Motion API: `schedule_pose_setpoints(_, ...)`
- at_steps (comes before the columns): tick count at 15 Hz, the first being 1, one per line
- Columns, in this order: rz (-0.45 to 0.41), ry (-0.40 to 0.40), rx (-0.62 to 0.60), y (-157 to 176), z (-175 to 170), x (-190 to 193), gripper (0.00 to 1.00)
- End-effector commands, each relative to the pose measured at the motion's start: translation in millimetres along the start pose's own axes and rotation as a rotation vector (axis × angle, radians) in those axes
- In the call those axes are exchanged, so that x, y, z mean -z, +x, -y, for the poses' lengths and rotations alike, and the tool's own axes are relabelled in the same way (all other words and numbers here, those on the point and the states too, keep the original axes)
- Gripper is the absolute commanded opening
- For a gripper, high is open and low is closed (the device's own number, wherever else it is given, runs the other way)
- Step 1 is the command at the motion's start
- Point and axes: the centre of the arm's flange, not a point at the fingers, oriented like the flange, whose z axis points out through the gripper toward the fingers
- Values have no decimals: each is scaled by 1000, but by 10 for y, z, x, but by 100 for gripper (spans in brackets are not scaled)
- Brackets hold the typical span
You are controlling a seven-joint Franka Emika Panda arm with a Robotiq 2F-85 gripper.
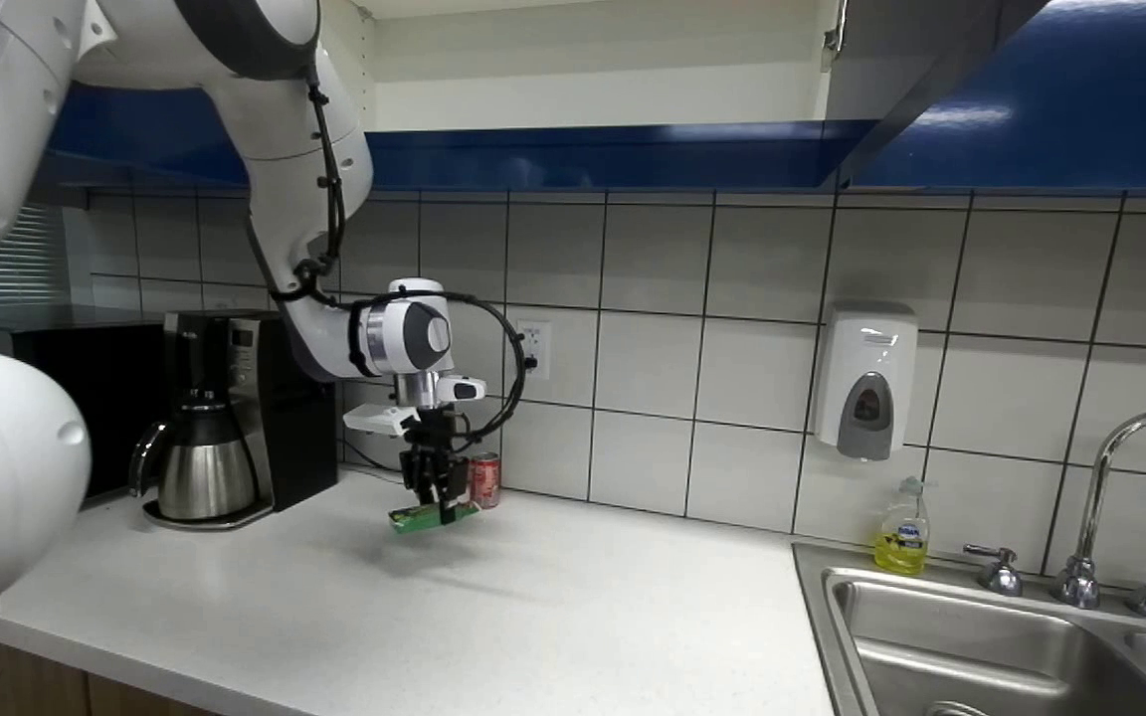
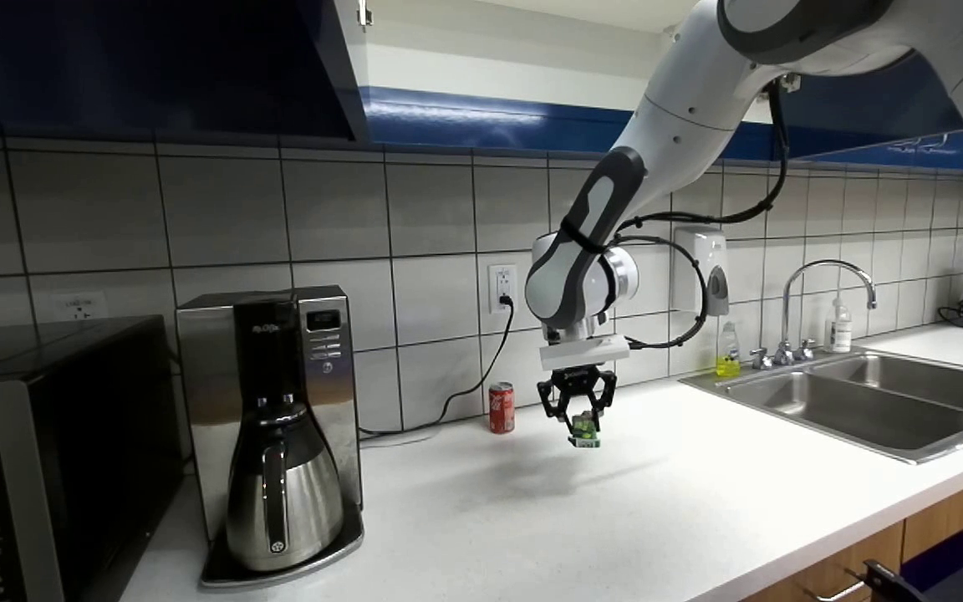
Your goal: Put the green snack bar in the top cabinet
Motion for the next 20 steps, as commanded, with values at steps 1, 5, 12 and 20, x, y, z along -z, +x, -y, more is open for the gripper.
schedule_pose_setpoints(1, 14, -29, 178, -249, -145, 221, 21)
schedule_pose_setpoints(5, 9, -53, 288, -432, -220, 322, 21)
schedule_pose_setpoints(12, -27, -45, 341, -820, -313, 546, 21)
schedule_pose_setpoints(20, -49, -14, 348, -1422, -446, 892, 21)
